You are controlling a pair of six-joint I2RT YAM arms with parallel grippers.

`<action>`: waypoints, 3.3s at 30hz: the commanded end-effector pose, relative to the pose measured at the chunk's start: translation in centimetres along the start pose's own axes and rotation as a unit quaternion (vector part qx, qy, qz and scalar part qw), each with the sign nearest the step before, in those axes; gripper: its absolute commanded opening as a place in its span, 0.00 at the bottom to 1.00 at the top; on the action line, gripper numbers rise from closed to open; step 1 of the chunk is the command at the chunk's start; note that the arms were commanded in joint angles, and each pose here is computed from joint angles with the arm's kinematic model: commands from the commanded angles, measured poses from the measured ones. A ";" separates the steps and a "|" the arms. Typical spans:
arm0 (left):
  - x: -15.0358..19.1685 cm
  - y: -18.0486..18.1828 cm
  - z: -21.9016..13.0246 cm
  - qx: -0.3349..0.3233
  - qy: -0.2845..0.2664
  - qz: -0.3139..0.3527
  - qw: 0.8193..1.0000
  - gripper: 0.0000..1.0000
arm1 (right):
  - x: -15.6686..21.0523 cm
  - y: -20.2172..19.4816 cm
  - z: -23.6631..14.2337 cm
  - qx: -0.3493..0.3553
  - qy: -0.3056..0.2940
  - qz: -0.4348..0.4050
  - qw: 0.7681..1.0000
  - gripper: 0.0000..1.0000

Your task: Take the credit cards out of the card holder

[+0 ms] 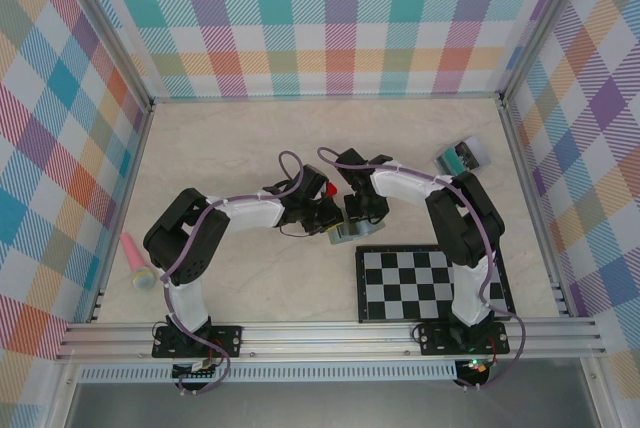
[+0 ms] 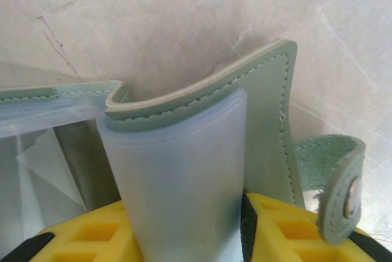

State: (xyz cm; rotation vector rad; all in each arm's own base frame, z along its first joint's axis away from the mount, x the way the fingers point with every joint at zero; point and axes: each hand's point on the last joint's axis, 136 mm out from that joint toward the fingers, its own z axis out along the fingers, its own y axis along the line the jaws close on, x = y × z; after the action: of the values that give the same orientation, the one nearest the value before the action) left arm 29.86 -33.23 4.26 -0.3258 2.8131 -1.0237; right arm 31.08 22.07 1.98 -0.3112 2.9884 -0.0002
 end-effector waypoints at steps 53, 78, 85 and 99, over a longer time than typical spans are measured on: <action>-1.8 0.8 -4.2 -0.032 -0.048 -0.023 0.998 0.41 | 0.5 1.6 -11.2 -0.170 -0.130 0.035 0.976 0.71; -0.4 0.2 -3.8 0.051 0.000 -0.021 0.998 0.27 | 1.1 3.7 -2.9 -0.139 -0.012 0.036 0.990 0.40; -0.1 1.0 -2.4 0.018 0.009 -0.022 1.000 0.25 | 1.0 3.1 -2.3 -0.119 -0.009 0.057 0.991 0.35; 0.1 0.5 -1.3 0.031 0.026 -0.015 0.999 0.20 | 2.0 3.1 -0.5 -0.113 0.022 0.058 0.992 0.31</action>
State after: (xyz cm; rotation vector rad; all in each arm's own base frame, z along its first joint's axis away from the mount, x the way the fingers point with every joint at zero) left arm 29.31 -31.00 4.33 -0.3836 2.8323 -1.0959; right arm 28.73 24.47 2.49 -0.1818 3.0176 0.3526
